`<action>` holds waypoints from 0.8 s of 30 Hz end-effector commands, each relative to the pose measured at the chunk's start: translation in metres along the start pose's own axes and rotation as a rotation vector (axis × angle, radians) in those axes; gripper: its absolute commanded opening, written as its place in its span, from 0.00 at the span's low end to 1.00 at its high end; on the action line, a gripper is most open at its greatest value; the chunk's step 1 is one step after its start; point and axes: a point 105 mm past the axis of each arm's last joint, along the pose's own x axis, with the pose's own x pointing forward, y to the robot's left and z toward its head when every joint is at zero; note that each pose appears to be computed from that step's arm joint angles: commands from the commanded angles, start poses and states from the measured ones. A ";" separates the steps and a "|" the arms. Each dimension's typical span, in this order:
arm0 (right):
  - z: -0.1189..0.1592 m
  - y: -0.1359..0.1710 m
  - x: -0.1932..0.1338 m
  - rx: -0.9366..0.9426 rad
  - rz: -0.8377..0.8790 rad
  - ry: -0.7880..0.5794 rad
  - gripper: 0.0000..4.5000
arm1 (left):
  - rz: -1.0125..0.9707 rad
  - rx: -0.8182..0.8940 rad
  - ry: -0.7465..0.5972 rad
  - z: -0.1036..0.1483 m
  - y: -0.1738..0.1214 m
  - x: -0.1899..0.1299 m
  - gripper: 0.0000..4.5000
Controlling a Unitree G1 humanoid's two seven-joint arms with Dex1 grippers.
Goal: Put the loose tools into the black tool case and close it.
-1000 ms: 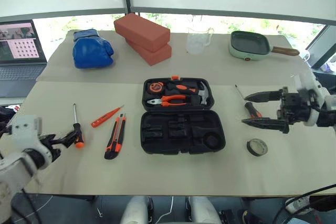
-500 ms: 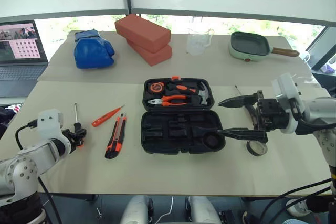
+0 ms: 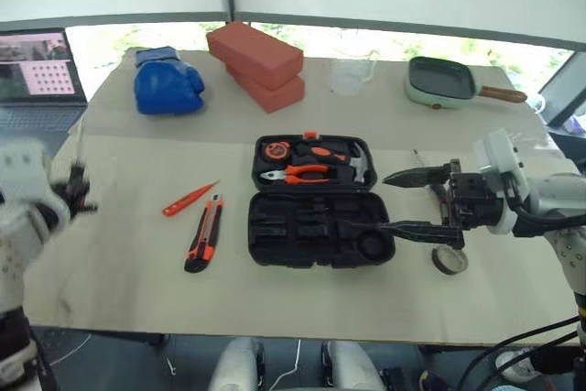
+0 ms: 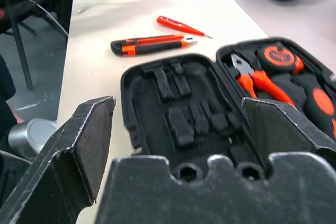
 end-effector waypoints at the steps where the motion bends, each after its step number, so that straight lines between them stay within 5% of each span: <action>1: 0.005 -0.001 -0.013 -0.029 -0.073 -0.008 1.00 | -0.494 0.213 -0.095 0.025 -0.083 0.014 0.19; 6: -0.004 0.002 -0.026 -0.005 -0.168 0.019 1.00 | -0.908 0.431 -0.080 0.015 -0.149 0.023 0.19; 13: -0.018 0.012 -0.050 0.035 -0.330 0.062 1.00 | -1.164 0.599 -0.066 0.004 -0.211 0.050 0.19; 24: -0.019 0.025 -0.059 0.051 -0.450 0.058 1.00 | -1.146 0.692 0.058 -0.017 -0.229 0.079 0.19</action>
